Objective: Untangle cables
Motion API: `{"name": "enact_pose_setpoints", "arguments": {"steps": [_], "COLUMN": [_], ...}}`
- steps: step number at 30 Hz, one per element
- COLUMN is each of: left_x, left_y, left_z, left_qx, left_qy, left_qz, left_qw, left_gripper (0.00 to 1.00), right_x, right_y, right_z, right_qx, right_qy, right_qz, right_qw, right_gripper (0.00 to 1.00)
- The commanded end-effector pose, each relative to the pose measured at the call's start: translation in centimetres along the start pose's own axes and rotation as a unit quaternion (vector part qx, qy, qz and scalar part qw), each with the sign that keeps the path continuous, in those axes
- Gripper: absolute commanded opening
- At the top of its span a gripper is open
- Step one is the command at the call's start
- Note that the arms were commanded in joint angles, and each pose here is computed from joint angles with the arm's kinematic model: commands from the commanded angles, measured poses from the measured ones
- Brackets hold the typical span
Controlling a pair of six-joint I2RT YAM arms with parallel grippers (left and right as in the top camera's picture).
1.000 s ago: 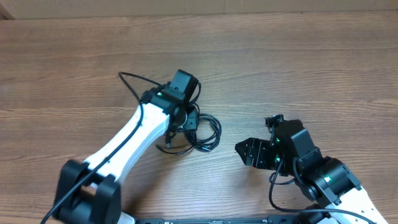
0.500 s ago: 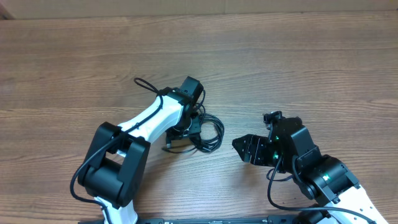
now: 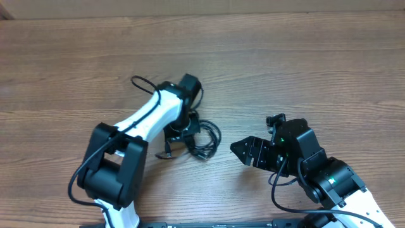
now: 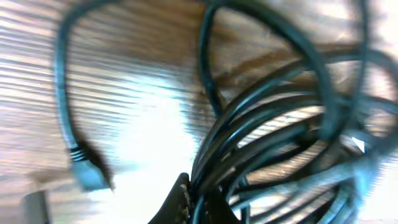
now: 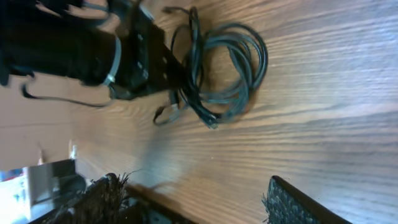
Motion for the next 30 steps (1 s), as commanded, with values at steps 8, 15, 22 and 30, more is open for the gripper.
{"name": "enact_pose_setpoints", "arguments": {"steps": [8,15,22,30], "left_x": [0.4,1.8,2.2,1.8], "left_y": [-1.9,-5.0,-6.6,-6.6], "left_z": [-13.7,-19.1,-20.7,-20.6], "left_qx": [-0.162,-0.250,-0.265,-0.256], "left_qy": [-0.102,-0.145,-0.173,-0.186], "left_qz": [0.008,0.002,-0.001,0.005], "left_qw": [0.982,0.957,0.949,0.948], "left_gripper": [0.04,0.05,0.04,0.04], "right_x": [1.0,1.4,1.4,1.7], "right_y": [-0.6,-1.0,-1.0,-1.5], "right_z": [-0.3,-0.4,-0.4,-0.5], "right_qx": [0.032,0.056,0.056,0.078], "right_qy": [0.031,0.045,0.046,0.059], "right_qz": [0.069,0.068,0.068,0.066], "right_qw": [0.997,0.995,0.995,0.993], "right_gripper": [0.72,0.49,0.17,0.04]}}
Point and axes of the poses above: each gripper's point midway between its finger pads, its own z axis out along the fingers, its own x axis along the line the jaws close on, y = z × x, the point moved 7 cm from there along -z, back along the fingers, and after that the axes turned 5 degrees about z, right-handed, at the moved point
